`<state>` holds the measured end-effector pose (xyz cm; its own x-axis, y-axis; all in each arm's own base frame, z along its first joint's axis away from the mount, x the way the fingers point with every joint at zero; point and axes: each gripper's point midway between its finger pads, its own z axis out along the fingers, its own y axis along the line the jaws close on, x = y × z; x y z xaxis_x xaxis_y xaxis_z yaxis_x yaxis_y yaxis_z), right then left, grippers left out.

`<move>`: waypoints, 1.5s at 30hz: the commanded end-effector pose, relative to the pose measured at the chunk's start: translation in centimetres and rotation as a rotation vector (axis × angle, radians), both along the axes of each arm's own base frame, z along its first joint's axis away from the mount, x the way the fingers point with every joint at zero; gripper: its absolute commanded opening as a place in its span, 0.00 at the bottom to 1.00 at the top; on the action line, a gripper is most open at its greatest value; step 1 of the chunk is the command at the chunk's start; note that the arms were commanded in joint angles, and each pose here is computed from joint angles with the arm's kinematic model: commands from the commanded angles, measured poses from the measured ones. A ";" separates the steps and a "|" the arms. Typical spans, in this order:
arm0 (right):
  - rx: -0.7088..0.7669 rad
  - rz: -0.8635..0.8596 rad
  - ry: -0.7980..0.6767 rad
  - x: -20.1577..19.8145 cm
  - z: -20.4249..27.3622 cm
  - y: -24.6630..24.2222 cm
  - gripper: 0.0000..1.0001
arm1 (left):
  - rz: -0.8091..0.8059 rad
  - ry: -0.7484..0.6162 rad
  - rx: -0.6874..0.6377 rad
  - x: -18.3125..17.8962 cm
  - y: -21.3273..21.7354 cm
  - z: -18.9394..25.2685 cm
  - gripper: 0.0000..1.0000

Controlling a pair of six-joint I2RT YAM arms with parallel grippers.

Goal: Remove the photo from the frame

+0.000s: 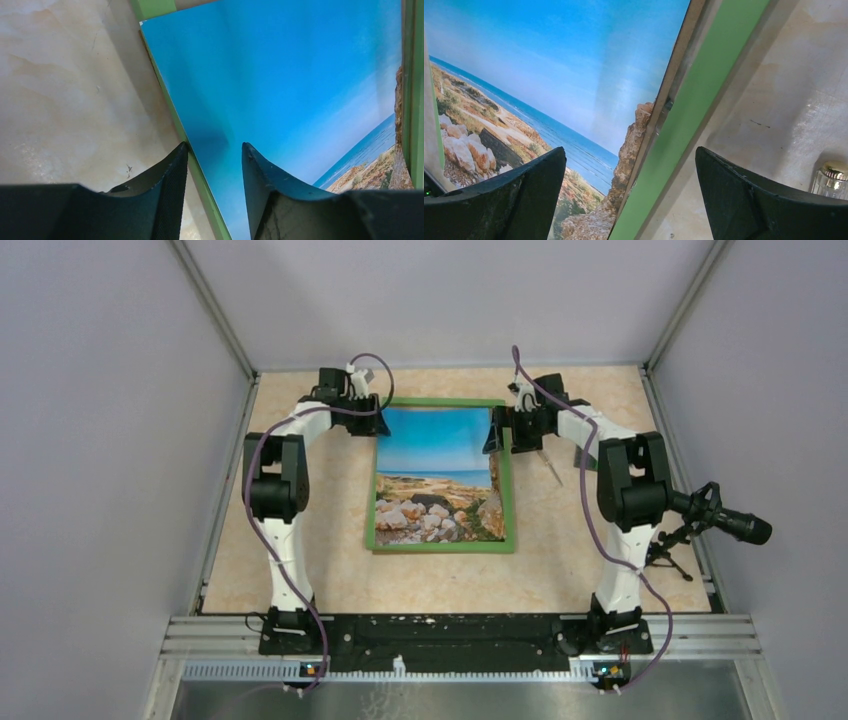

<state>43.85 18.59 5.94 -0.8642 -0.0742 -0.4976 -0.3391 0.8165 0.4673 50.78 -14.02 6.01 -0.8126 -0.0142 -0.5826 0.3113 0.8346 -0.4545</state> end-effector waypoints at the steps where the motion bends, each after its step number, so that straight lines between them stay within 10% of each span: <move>1: 0.006 0.025 -0.062 1.5 1.9 0.1 0.98 | -0.024 -0.090 -0.047 1.9 -1.3 2.4 0.47; 16: 0.003 0.041 -0.061 1.7 2.0 0.1 0.98 | -0.013 -0.187 -0.078 3.2 -2.0 3.9 0.01; 25: 0.001 0.045 -0.084 2.3 3.0 -0.2 0.99 | 0.111 -0.203 -0.046 4.2 -0.5 3.5 0.00; 34: 0.024 0.079 -0.191 2.6 7.9 -0.1 0.99 | 0.036 -0.304 0.001 3.2 0.2 8.6 0.97; 45: -0.003 0.072 -0.455 1.5 19.2 -2.3 0.99 | 0.039 -0.322 0.036 0.3 8.1 17.2 0.99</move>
